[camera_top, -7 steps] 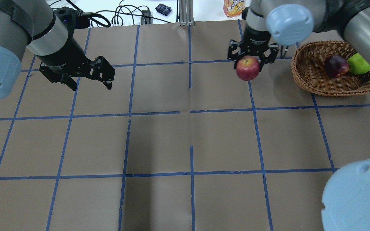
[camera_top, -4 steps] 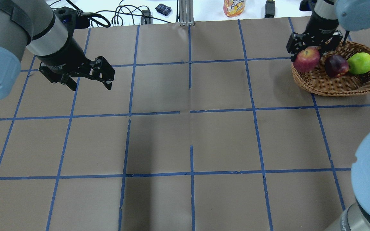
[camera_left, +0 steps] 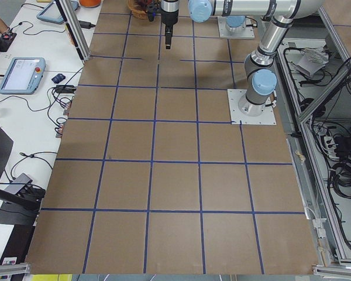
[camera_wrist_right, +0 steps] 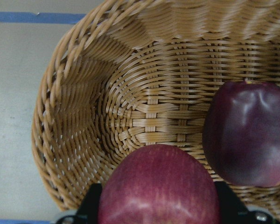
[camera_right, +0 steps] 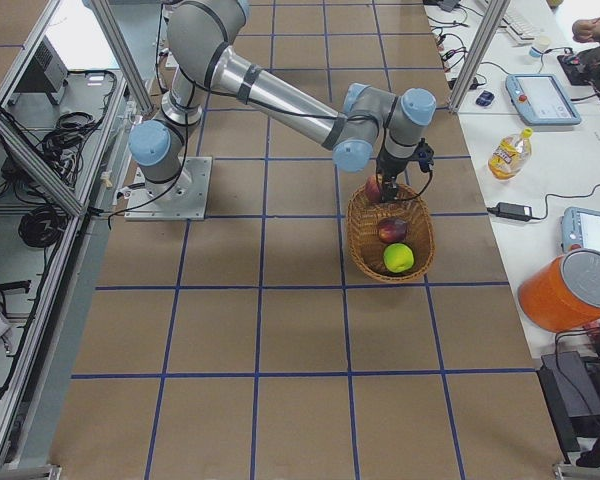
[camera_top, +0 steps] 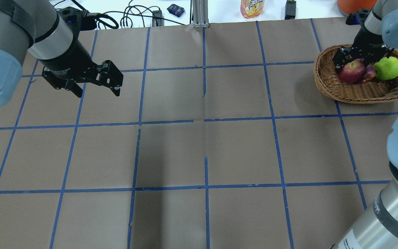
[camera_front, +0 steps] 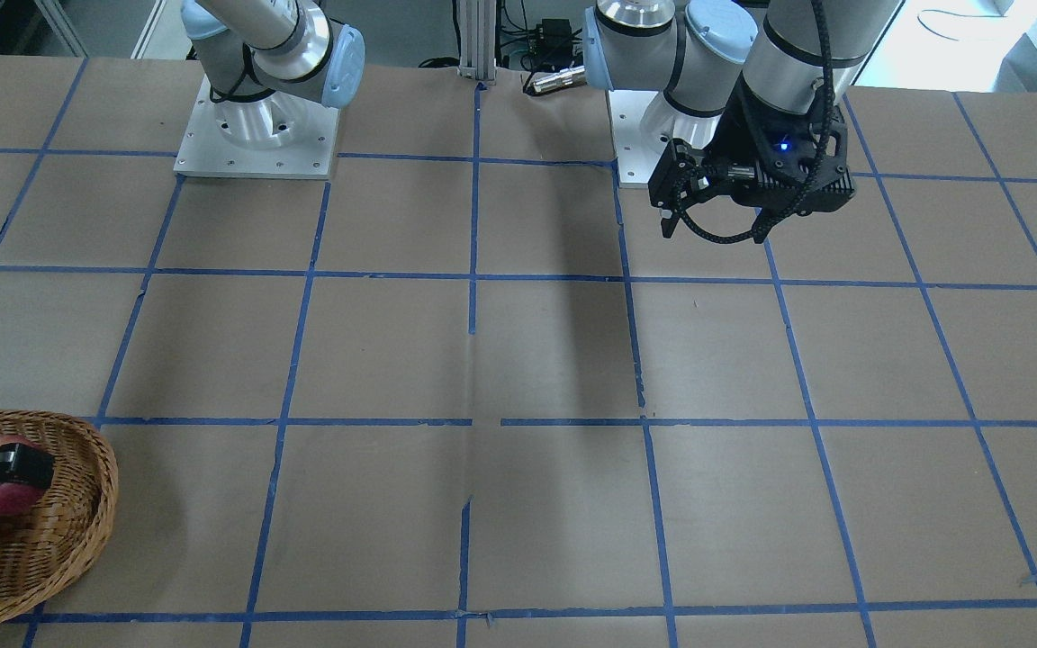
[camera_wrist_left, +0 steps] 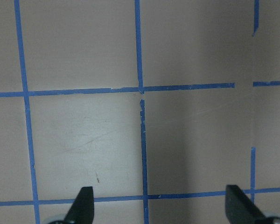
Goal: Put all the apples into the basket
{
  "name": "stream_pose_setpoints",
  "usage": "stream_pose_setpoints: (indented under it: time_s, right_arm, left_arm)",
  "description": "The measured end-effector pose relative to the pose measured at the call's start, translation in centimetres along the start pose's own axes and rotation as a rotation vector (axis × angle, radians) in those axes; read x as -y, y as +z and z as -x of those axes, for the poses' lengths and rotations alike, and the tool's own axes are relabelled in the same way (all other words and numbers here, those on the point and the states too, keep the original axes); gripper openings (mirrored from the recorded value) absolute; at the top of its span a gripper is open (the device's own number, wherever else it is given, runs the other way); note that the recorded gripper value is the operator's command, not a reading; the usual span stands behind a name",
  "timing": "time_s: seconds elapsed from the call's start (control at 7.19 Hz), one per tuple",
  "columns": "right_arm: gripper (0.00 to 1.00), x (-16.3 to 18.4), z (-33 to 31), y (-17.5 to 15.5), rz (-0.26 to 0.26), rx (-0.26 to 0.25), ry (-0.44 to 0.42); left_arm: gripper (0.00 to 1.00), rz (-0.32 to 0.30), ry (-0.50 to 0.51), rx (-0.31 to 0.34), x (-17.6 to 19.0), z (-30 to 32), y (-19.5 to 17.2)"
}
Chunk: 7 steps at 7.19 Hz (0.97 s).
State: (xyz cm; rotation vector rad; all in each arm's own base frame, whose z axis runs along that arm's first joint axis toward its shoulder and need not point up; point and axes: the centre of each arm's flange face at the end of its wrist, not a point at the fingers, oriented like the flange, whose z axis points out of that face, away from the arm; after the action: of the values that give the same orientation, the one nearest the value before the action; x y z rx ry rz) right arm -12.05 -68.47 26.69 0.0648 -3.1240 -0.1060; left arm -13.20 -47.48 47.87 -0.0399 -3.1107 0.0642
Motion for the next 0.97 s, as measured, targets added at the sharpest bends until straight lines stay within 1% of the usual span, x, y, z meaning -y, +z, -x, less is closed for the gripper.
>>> stream_pose_setpoints:
  time_s: [0.14,0.28,0.42,0.7,0.97]
  right_arm:
    - [0.15,0.8,-0.4,1.7,-0.011,-0.003,0.0]
    - [0.82,1.3,-0.6,2.7,-0.026,-0.009,0.001]
    - [1.0,1.6,-0.7,3.4,-0.031,-0.01,0.004]
    - [1.0,1.6,-0.7,3.2,-0.026,-0.011,0.013]
    - [1.0,0.5,-0.2,0.8,0.004,0.001,0.013]
  left_arm:
    - [1.0,-0.001,0.0,0.001,0.0,0.0,-0.1]
    - [1.0,-0.003,0.001,0.001,0.1,0.0,-0.1]
    - [1.0,-0.003,0.001,0.001,0.1,0.0,-0.1]
    - [1.0,-0.005,0.0,0.001,0.1,0.0,-0.2]
    - [1.0,-0.004,0.001,0.0,0.0,0.0,-0.1]
